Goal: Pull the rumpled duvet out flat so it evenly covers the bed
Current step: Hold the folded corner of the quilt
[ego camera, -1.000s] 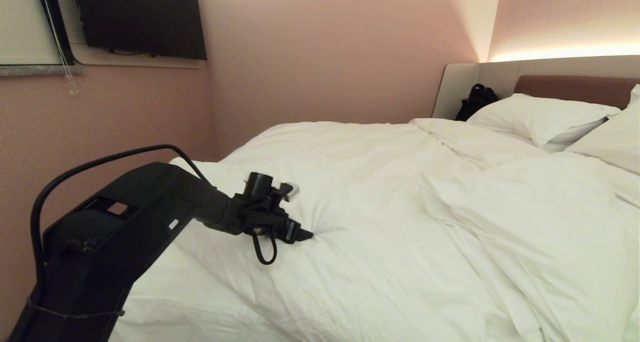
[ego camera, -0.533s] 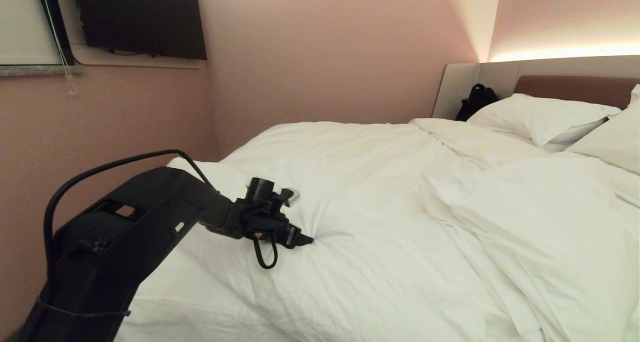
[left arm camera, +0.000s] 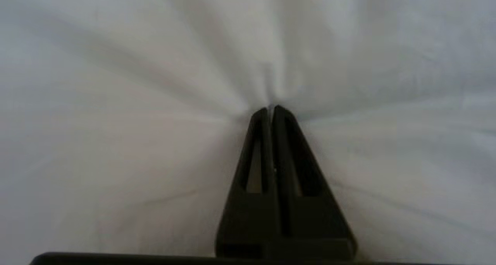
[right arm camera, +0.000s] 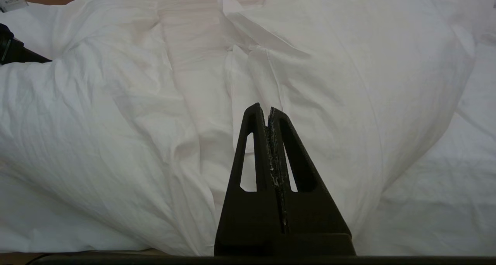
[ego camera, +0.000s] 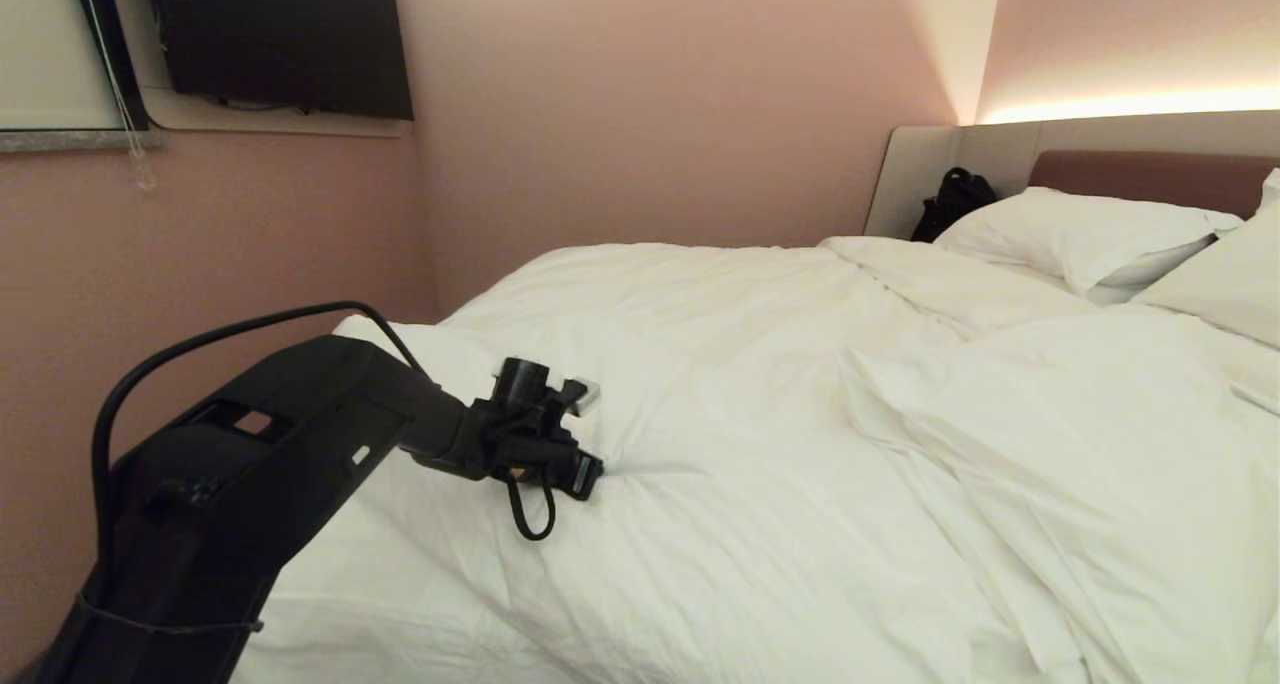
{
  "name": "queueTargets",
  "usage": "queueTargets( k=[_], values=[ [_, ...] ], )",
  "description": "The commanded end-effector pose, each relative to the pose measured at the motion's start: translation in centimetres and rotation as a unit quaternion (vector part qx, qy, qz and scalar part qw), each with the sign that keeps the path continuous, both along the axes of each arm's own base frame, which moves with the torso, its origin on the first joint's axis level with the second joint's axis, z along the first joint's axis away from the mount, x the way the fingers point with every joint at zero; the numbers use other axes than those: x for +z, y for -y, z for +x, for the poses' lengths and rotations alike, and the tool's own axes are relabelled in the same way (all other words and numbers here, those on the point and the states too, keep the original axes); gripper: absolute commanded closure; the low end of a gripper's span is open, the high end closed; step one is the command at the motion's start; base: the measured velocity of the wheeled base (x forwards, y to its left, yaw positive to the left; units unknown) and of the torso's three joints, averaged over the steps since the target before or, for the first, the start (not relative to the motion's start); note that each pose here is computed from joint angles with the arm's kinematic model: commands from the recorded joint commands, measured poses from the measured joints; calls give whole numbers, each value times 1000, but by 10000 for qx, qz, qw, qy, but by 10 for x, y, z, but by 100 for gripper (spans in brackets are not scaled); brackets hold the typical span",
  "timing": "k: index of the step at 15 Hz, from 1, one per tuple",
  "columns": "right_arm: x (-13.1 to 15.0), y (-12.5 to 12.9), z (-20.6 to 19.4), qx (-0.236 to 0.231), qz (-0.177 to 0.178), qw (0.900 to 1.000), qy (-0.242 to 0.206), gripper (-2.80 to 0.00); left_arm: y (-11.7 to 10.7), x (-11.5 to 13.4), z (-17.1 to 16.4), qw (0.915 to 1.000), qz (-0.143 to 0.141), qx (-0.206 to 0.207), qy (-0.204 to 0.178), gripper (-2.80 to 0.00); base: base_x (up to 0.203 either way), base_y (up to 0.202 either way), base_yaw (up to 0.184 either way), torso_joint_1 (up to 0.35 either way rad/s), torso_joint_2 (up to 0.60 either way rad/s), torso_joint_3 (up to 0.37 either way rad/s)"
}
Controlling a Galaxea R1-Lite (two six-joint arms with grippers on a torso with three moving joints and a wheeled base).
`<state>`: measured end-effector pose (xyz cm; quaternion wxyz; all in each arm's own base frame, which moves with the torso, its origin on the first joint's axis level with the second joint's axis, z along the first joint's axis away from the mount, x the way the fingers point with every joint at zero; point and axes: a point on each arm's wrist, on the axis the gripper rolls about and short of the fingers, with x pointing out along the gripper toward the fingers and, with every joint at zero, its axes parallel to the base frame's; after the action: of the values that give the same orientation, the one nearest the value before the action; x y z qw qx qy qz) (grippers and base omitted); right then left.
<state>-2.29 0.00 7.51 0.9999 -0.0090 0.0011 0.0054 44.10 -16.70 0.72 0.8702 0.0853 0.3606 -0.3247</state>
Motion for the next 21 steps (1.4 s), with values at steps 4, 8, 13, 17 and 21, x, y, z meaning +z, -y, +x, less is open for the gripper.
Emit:
queueTargets(
  k=[4, 8, 13, 17, 21],
  values=[
    [0, 0, 0, 1, -2, 10000, -4, 0, -1, 9, -2, 10000, -38, -3, 73, 0, 0, 0, 0, 0, 0, 0],
    [0, 0, 0, -1, -2, 10000, -4, 0, -5, 27, -13, 9999, -55, -12, 122, 0, 0, 0, 0, 0, 0, 0],
    [0, 0, 0, -1, -2, 10000, -4, 0, -16, 74, -44, 9995, -110, 15, 283, 0, 0, 0, 0, 0, 0, 0],
    [0, 0, 0, 0, -2, 10000, -4, 0, -36, 117, -91, 9988, -132, 56, 476, 0, 0, 0, 0, 0, 0, 0],
    [0, 0, 0, -1, -2, 10000, -4, 0, -64, 140, -134, 9977, -51, 340, 592, 0, 0, 0, 0, 0, 0, 0]
  ],
)
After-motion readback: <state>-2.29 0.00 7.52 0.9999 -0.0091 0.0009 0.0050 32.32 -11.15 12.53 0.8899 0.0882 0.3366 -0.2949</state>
